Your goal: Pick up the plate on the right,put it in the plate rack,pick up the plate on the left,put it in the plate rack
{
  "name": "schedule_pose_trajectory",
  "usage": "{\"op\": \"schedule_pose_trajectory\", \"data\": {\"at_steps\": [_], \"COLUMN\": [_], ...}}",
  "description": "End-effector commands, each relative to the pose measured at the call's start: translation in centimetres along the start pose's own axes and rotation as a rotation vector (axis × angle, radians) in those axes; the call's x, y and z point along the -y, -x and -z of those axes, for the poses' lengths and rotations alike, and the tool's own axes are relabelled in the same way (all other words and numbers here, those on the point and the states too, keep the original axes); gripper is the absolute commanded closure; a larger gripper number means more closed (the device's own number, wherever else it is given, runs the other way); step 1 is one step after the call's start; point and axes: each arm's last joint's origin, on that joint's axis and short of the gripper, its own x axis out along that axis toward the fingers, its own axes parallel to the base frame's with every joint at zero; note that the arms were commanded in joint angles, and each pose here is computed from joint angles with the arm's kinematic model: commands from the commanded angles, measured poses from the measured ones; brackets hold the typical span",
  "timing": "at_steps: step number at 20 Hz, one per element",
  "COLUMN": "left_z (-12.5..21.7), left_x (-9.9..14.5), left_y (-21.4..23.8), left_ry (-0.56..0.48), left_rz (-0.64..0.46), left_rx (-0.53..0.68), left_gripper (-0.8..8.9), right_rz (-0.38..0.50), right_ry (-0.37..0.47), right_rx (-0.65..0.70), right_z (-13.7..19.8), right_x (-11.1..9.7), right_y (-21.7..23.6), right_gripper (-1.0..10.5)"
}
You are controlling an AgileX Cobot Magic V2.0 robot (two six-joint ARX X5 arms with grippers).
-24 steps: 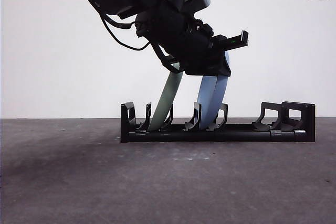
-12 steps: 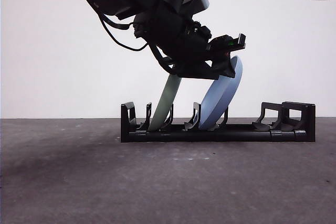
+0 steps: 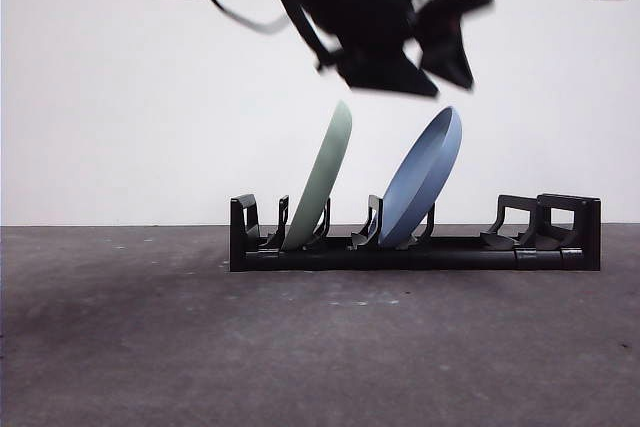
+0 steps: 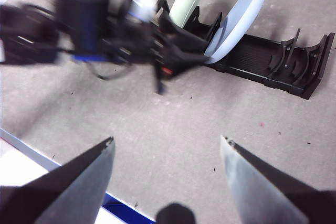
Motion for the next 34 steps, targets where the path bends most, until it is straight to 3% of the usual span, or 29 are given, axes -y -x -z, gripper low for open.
{"op": "schedule_pose_trajectory", "data": {"at_steps": [1,6,9,12,16,20,22,24,26,31,34], "left_z": [-1.4,-4.4,-5.2,-5.2,-4.8,-4.4,-4.2,-4.2,-4.2,-4.2,-4.2], "left_x": [0.3,1.0,1.4,1.7,1.9,2.0,2.0,2.0,2.0,2.0,2.0], "left_y": [3.4,13.4,20.1,25.7,30.7,32.2,32.1,31.8,31.5,31.3,31.3], "left_ry": [-0.010,-0.063,-0.064,-0.058,-0.060,-0.060,-0.059,-0.059,-0.061,-0.060,-0.060], "left_rz": [0.002,0.004,0.004,0.003,0.003,0.003,0.003,0.003,0.004,0.003,0.002], "left_rx": [-0.059,-0.132,-0.117,-0.086,-0.025,-0.018,-0.037,-0.044,-0.053,-0.059,-0.059], "left_gripper": [6.21,6.25,6.25,6.25,6.26,6.29,6.41,7.83,8.22,8.22,8.16], "right_rz": [-0.004,-0.005,-0.016,-0.092,-0.099,-0.099,-0.099,-0.099,-0.101,-0.100,-0.079], "right_ry": [0.007,0.031,0.035,0.034,0.025,0.018,0.018,0.019,0.031,0.044,-0.008], "right_rx": [-0.029,-0.031,-0.039,-0.052,-0.098,-0.126,-0.128,-0.127,-0.127,-0.126,-0.129], "right_z": [0.3,0.4,0.4,0.6,1.1,1.4,1.4,1.4,1.4,1.4,1.4], "right_x": [0.0,0.0,0.0,-0.1,0.1,0.2,0.2,0.2,0.2,0.2,0.3], "right_y": [-0.1,-0.2,-0.4,-0.7,-1.9,-2.5,-2.6,-2.6,-2.6,-2.6,-2.6], "right_gripper": [6.0,6.0,6.0,6.0,6.0,6.1,7.5,8.8,9.6,9.6,9.4]}}
